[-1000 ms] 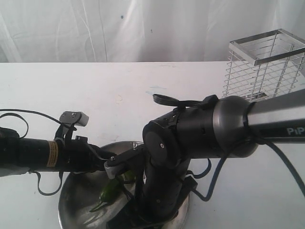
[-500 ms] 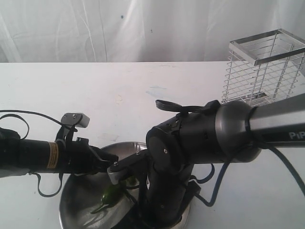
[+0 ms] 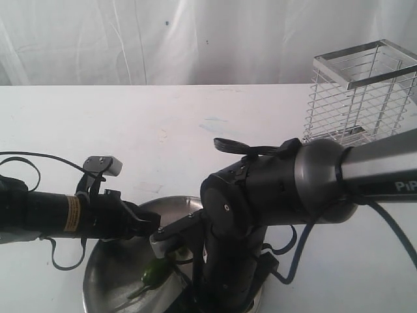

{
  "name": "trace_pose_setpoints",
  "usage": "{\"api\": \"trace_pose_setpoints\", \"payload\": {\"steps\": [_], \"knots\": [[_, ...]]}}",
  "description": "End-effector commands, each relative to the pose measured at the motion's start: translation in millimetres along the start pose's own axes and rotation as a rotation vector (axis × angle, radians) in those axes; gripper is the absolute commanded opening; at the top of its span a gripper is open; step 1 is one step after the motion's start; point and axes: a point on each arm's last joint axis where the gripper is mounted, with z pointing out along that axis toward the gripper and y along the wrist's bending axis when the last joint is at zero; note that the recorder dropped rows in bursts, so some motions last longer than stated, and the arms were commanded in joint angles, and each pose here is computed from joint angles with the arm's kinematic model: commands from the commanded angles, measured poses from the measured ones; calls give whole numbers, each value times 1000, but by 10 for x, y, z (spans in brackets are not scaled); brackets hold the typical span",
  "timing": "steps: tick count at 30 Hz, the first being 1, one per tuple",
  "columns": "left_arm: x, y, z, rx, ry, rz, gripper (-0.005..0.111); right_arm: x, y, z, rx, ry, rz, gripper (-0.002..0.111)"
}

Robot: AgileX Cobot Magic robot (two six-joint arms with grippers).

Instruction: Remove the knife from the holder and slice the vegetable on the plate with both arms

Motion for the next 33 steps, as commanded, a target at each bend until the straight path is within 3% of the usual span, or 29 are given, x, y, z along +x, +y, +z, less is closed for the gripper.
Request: {"api": "trace_pose_setpoints", "payload": {"steps": [1,33], "knots": [[140,58,16,-57,98,24,0,40,-33,20,3,24,19,0],[144,77,14,-77,104,50,0,-32,-16,19,-17,-55,23,0]]}}
